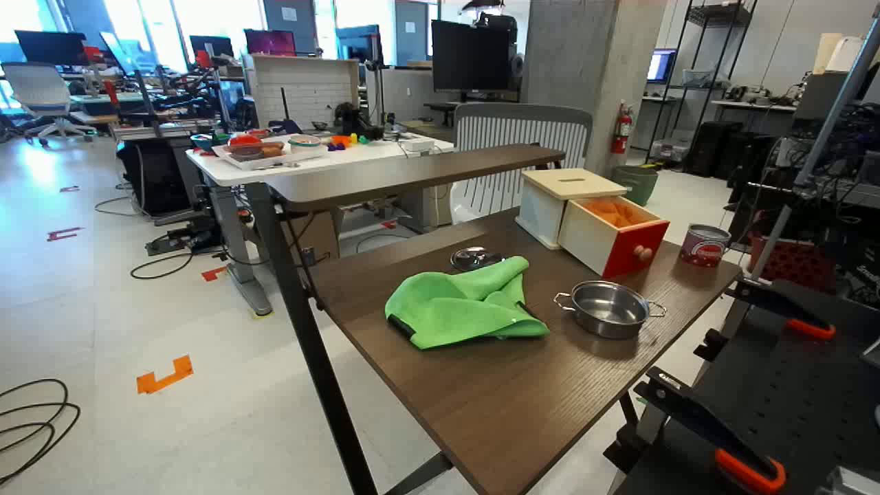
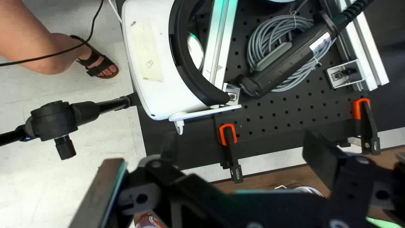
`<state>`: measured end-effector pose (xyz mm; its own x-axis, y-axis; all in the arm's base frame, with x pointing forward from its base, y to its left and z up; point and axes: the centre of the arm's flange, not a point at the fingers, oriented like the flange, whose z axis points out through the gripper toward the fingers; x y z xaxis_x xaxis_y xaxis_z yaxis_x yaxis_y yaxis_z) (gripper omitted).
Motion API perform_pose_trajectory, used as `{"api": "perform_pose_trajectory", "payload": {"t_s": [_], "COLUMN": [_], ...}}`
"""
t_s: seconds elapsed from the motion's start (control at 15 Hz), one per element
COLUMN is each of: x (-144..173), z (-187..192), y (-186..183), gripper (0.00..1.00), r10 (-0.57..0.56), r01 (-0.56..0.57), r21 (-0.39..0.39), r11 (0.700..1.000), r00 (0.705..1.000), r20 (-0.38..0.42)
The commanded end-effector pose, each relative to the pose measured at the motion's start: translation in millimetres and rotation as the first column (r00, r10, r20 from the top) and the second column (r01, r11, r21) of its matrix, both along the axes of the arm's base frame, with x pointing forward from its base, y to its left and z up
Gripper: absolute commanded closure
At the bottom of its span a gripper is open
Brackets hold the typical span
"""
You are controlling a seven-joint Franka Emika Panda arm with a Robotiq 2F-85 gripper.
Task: Push the red drawer closed
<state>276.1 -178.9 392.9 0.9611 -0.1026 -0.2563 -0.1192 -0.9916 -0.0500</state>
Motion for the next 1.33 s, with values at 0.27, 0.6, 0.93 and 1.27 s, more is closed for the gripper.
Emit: {"api": "perform_pose_trajectory", "payload": {"t_s": [0.27,0.6,0.93,1.27], "x": [0,3,35,73], "z": [0,-8,-39,-78], "y": [0,5,14,33], "gripper": [0.00,0.00,0.00,0.00], "r10": [0.000,-0.013,-0.066,-0.024], "r01": [0.000,0.014,0.073,0.042], "r21": [0.000,-0.033,-0.090,-0.142], "r11": [1.000,0.999,0.993,0.989], "r00": [1.000,1.000,0.994,0.992], "r20": [0.000,0.022,0.082,0.126]}}
